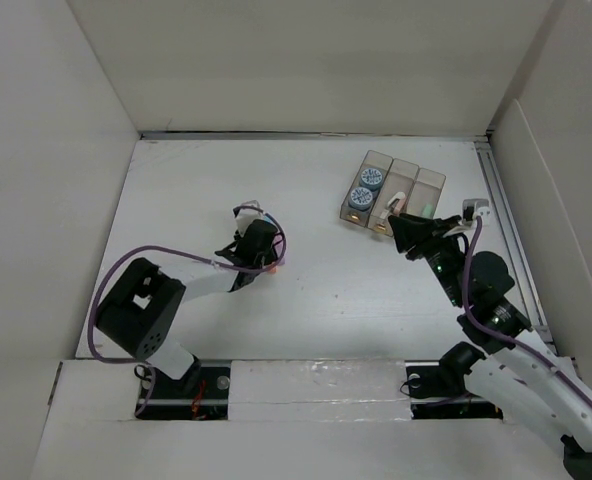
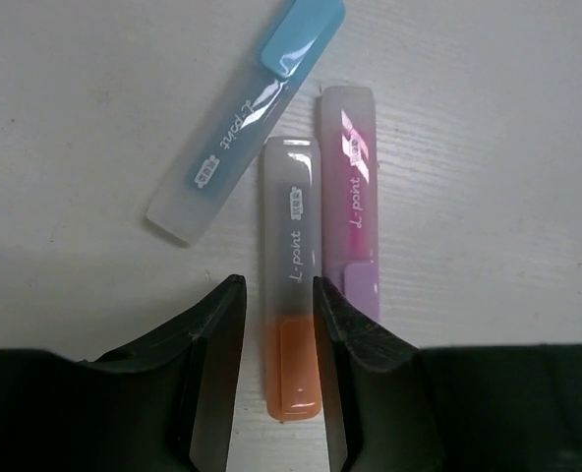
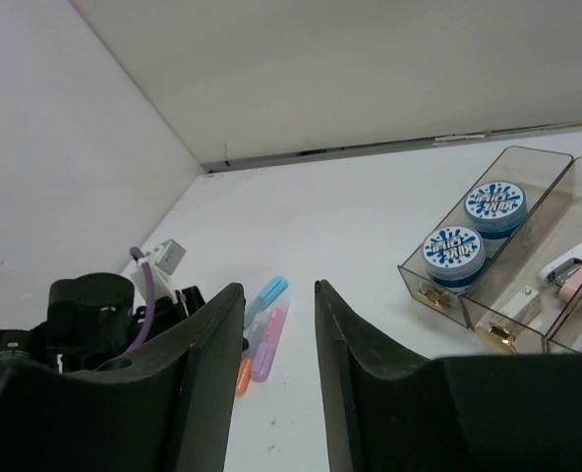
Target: Organize the desk
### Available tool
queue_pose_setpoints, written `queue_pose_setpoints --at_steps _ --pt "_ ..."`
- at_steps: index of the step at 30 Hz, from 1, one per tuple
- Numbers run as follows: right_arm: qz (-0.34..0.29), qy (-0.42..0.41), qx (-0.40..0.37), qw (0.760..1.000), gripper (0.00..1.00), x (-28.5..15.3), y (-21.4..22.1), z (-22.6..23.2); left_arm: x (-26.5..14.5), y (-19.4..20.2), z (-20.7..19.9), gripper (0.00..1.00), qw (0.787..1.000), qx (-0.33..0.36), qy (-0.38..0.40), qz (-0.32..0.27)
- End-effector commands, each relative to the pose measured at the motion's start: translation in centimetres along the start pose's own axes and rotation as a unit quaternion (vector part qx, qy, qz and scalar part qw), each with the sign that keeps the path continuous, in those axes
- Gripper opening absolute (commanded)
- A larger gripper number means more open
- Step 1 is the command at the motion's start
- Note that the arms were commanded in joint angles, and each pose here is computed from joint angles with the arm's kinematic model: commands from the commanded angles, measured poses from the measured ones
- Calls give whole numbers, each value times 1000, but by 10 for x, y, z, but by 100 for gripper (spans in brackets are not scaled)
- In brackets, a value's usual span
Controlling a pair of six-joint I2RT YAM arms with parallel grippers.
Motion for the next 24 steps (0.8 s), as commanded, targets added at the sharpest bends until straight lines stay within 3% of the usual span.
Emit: queue_pose_setpoints --at_steps 1,10,15,19,24 --pt "-28 -18 7 999 41 2 -11 6 8 1 -5 30 1000 16 1 11" --pt "-30 -20 8 999 43 0 -13 7 20 8 -11 27 998 45 -14 38" --pt "-35 -20 9 999 43 -1 -15 7 17 10 -9 0 997 51 -40 41" --pt "-37 -21 9 999 44 -3 -15 7 -6 3 -14 0 998 45 -28 25" --pt "-38 -21 10 999 44 -4 -17 8 -47 -33 -38 0 998 15 54 -26"
Point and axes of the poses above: each gripper's point midway between its finger pads, its own x axis out along the fingers, its own z axis along the line the jaws close on, y = z × x, the point moved 10 cm from there along -x, back along the fingers, and after that the axes turned 1 degree about x, right-handed, at the moved point
